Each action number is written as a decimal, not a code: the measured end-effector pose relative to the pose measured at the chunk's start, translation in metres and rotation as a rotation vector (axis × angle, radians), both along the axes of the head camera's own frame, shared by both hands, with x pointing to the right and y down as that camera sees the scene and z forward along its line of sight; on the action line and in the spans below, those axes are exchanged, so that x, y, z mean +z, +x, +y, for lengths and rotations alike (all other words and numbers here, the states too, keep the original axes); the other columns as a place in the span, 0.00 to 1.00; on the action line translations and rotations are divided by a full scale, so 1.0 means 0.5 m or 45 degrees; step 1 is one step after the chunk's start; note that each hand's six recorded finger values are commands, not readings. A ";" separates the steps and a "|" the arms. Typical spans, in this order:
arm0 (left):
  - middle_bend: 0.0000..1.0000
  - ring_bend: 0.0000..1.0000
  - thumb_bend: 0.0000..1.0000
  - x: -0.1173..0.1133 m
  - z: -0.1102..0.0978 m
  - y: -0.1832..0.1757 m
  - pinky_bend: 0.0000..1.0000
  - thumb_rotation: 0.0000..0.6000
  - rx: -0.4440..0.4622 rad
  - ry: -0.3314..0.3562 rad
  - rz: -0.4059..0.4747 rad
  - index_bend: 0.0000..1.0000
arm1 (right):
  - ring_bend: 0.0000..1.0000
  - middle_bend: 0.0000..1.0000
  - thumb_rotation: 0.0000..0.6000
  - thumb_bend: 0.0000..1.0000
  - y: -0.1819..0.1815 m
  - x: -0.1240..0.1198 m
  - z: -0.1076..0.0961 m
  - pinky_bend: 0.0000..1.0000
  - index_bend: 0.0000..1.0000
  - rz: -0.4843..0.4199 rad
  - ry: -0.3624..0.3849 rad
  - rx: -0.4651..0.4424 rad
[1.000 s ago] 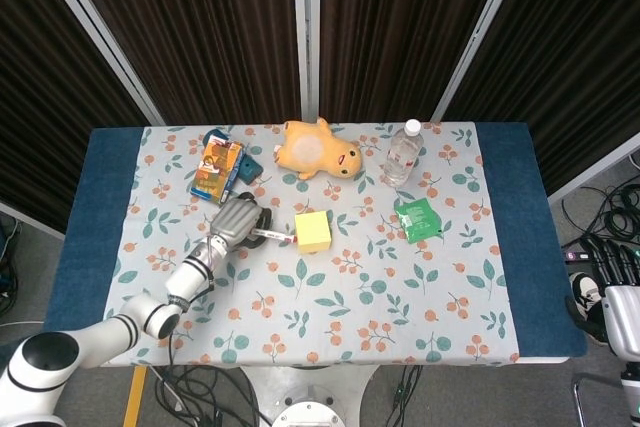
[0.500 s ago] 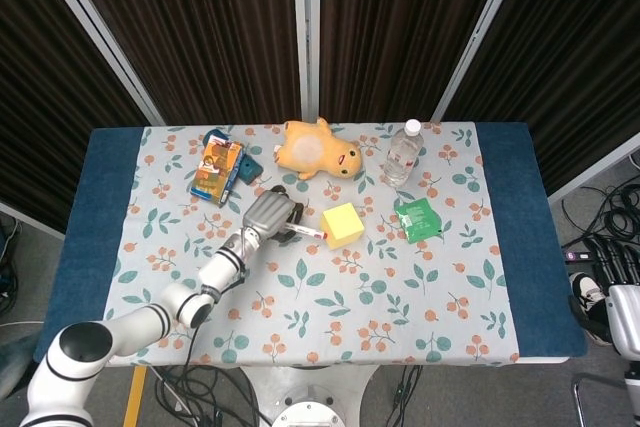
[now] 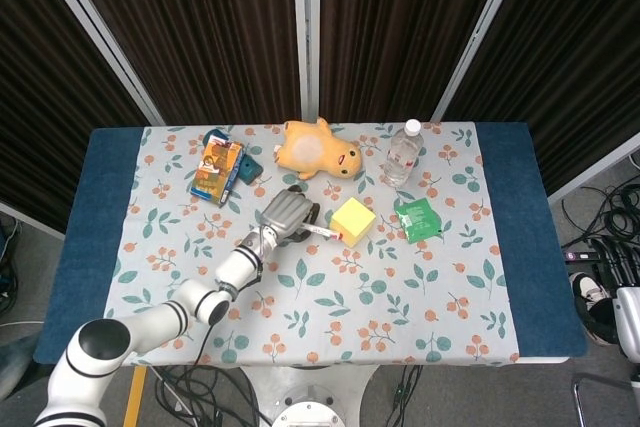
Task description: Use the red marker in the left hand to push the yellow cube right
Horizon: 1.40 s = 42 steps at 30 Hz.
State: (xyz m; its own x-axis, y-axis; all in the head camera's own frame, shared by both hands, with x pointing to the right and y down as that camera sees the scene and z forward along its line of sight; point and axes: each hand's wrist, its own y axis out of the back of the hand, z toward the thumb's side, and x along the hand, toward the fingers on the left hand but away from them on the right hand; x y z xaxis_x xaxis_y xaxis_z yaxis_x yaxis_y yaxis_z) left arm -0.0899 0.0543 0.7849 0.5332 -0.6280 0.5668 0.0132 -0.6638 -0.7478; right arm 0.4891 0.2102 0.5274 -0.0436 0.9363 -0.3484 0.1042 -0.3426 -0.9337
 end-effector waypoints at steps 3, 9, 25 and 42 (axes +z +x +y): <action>0.68 0.44 0.45 -0.005 -0.001 -0.028 0.22 1.00 -0.018 0.010 -0.001 0.71 | 0.00 0.05 1.00 0.25 -0.003 0.000 0.000 0.00 0.00 -0.005 0.001 -0.006; 0.68 0.44 0.45 -0.023 0.016 -0.104 0.22 1.00 -0.064 0.016 0.008 0.70 | 0.00 0.05 1.00 0.25 -0.012 0.001 -0.001 0.00 0.00 -0.021 0.009 -0.023; 0.60 0.41 0.44 -0.046 0.125 -0.352 0.22 1.00 -0.185 -0.008 -0.117 0.57 | 0.00 0.05 1.00 0.25 -0.030 0.005 0.000 0.00 0.00 -0.048 0.013 -0.055; 0.34 0.24 0.42 -0.109 0.122 -0.449 0.22 1.00 -0.364 0.045 -0.149 0.34 | 0.00 0.06 1.00 0.25 -0.017 -0.003 0.004 0.00 0.00 -0.039 0.010 -0.028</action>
State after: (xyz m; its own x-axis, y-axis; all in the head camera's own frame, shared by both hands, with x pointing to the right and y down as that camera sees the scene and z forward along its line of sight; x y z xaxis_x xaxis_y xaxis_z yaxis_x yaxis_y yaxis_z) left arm -0.3146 0.1154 0.7303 0.2643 -0.7638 0.5888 -0.0831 -0.6263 -0.7751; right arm 0.4806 0.2121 0.5258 -0.0121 0.9396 -0.3422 0.1252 -0.3381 -0.9328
